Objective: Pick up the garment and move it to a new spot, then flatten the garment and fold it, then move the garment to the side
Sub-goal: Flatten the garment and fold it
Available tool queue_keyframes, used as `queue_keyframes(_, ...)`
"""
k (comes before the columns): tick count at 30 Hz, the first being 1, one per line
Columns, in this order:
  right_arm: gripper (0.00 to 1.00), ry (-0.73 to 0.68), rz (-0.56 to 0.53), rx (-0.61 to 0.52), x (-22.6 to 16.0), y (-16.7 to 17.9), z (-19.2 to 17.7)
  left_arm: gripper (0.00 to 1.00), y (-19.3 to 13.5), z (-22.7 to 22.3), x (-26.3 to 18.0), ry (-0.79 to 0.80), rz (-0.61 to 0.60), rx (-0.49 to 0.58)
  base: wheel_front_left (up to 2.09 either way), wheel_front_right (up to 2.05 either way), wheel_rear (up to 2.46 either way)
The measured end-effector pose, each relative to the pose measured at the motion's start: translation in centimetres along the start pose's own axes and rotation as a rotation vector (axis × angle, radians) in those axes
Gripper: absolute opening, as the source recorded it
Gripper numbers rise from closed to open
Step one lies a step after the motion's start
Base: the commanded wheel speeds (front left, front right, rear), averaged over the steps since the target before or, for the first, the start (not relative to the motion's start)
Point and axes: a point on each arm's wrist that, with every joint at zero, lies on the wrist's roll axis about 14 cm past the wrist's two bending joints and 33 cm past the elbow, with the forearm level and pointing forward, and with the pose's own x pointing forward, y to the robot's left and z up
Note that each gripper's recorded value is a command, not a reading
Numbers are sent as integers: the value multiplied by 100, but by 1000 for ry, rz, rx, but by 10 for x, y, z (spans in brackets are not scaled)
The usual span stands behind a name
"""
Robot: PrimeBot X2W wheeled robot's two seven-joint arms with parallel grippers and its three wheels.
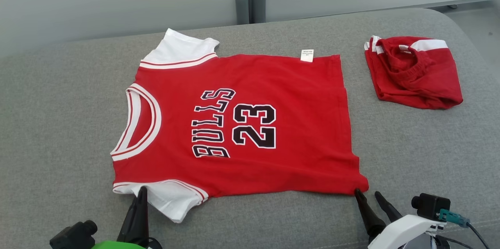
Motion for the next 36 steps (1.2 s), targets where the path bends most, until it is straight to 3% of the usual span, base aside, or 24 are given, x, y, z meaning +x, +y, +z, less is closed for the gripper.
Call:
queue_keyframes(18, 100, 22, 29, -19, 10, 6, 1, 0, 2, -3, 0, 20, 8, 6, 0, 0, 0)
queue_keyframes(20, 80, 33, 39, -20, 13, 8, -1, 0, 4, -2, -1, 16, 14, 5, 0, 0, 0)
queue_keyframes(22, 47, 45, 41, -11, 15, 10, -4, 0, 6, -1, -1, 13, 21, 5, 0, 0, 0)
queue_keyframes(26, 35, 82, 53, -17, 17, 14, -13, 0, 11, 3, -2, 2, 42, 6, 0, 0, 0)
queue_keyframes(29, 14, 88, 56, -13, 17, 15, -14, 0, 13, 4, -2, -4, 46, 6, 0, 0, 0)
queue_keyframes(30, 0, 88, 56, -14, 17, 15, -14, 0, 13, 5, -2, -5, 47, 6, 0, 0, 0)
queue_keyframes(36, 0, 51, 64, -13, 18, 17, -3, 0, 12, 10, -1, -24, 43, 10, 0, 0, 0)
